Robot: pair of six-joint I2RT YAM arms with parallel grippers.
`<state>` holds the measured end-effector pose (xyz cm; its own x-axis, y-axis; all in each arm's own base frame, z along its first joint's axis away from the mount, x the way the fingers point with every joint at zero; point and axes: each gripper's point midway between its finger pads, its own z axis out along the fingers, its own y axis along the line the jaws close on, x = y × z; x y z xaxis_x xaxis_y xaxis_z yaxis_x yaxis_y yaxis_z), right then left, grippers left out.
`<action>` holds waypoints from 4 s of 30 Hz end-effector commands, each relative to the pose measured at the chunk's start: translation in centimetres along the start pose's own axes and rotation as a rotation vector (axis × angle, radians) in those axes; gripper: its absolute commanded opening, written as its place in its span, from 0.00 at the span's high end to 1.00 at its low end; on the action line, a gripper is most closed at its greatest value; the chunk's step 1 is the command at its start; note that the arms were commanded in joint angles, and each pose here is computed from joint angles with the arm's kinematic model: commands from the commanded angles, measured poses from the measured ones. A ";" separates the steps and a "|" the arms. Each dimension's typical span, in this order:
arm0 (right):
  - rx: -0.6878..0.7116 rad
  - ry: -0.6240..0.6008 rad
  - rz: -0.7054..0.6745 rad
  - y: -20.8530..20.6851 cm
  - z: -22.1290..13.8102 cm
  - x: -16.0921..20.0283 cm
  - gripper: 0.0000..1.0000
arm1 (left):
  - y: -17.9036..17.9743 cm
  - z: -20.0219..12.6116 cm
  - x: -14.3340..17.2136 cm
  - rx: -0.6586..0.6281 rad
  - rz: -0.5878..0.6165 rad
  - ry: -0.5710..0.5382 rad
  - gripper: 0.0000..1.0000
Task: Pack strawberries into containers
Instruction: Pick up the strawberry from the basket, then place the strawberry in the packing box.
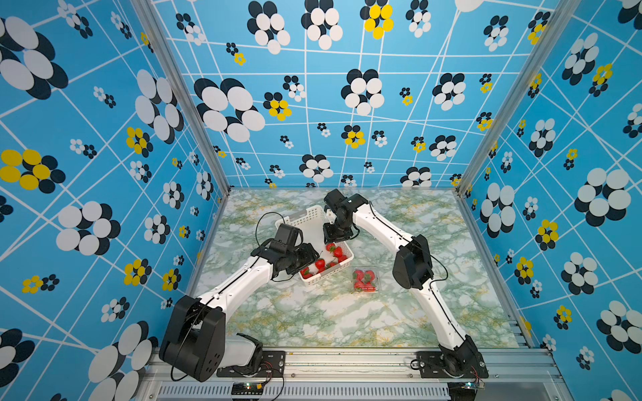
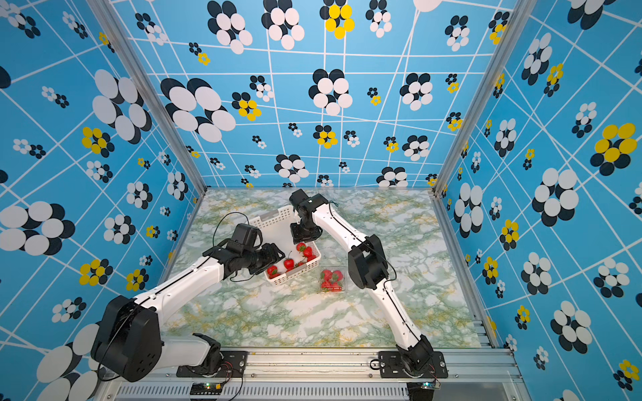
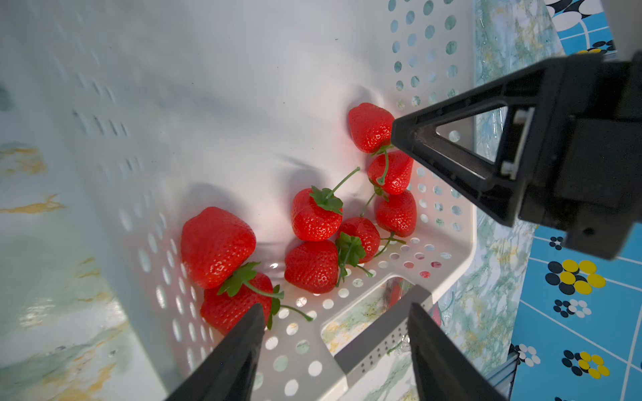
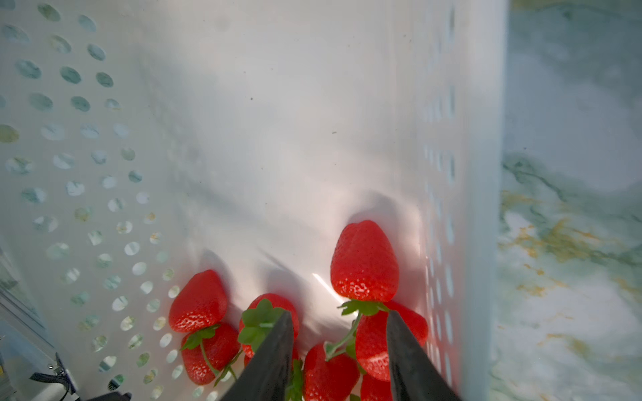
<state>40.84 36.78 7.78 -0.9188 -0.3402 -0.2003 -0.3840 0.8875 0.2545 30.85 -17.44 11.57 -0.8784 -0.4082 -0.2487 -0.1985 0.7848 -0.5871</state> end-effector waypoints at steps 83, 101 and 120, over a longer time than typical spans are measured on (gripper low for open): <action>0.242 -0.352 0.086 -6.7 -13.4 1.3 0.71 | -7.2 2.5 0.6 0.161 0.225 0.101 0.36; 0.213 -0.204 0.265 -15.2 -4.4 7.2 0.71 | -12.9 3.8 2.2 0.209 0.332 0.143 0.37; 0.238 -0.143 0.246 -16.2 -2.3 6.6 0.39 | -11.9 3.3 2.3 0.194 0.324 0.130 0.37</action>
<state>40.52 19.71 3.86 -0.9540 -0.0681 -0.2919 -0.1001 0.9903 0.0963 32.92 -30.18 15.26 -0.9352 -0.0757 -0.3459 0.1784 0.7430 -0.6450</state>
